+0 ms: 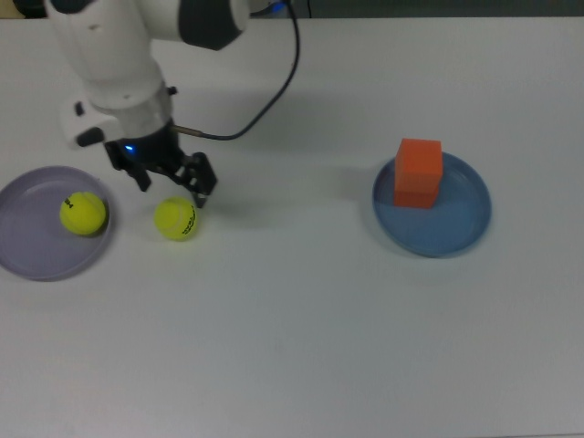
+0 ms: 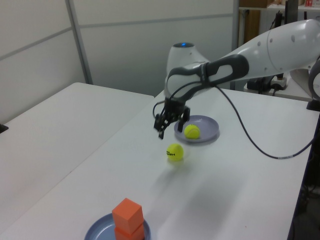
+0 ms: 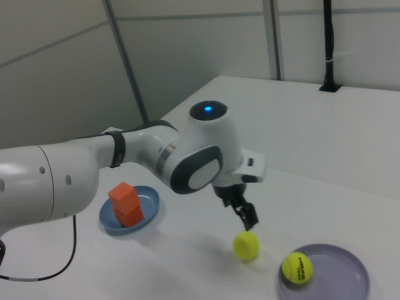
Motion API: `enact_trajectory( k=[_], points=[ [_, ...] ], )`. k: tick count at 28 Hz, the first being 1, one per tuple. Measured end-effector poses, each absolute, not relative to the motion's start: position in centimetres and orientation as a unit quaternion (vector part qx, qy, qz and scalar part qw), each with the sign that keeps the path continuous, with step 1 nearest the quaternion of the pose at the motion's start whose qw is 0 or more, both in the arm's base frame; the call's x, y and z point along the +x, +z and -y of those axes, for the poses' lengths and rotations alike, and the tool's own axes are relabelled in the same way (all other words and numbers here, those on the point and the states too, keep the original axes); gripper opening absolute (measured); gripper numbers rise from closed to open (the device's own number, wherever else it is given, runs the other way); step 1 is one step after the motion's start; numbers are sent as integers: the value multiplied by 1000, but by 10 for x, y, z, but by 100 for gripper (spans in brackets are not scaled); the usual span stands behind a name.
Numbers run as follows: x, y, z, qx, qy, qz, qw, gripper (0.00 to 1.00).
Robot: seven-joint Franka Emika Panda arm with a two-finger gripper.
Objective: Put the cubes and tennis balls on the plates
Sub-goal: 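Lower the gripper onto the second tennis ball and close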
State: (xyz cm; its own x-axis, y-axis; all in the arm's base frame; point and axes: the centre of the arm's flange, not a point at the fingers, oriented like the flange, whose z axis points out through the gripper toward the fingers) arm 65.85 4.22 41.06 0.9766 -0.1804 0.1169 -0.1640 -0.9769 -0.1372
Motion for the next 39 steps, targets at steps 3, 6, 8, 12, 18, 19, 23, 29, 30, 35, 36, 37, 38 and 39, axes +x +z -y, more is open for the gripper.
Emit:
enact_trajectory(
  k=[3, 6, 8, 12, 18, 19, 23, 29, 30, 35, 36, 37, 38, 39],
  points=[
    [656, 396, -57, -994, -50, -78, 65, 100],
    [655, 377, -57, -994, -35, -79, 63, 100],
    [656, 367, -54, -994, -28, -82, 62, 100],
    [657, 355, -47, -994, -20, -87, 59, 100],
    [659, 357, -40, -994, -22, -92, 57, 100],
    [659, 357, -39, -994, -23, -92, 56, 100],
    [659, 356, -32, -994, -23, -93, 51, 100],
    [658, 346, -19, -994, -16, -96, 39, 100],
    [658, 343, -18, -994, -16, -97, 39, 100],
    [662, 332, -17, -994, -28, -99, 39, 91],
    [662, 330, -17, -994, -31, -99, 39, 87],
    [663, 328, -17, -994, -34, -99, 39, 81],
    [664, 328, -17, -994, -36, -99, 39, 79],
    [664, 327, -16, -994, -39, -99, 39, 75]
  ],
)
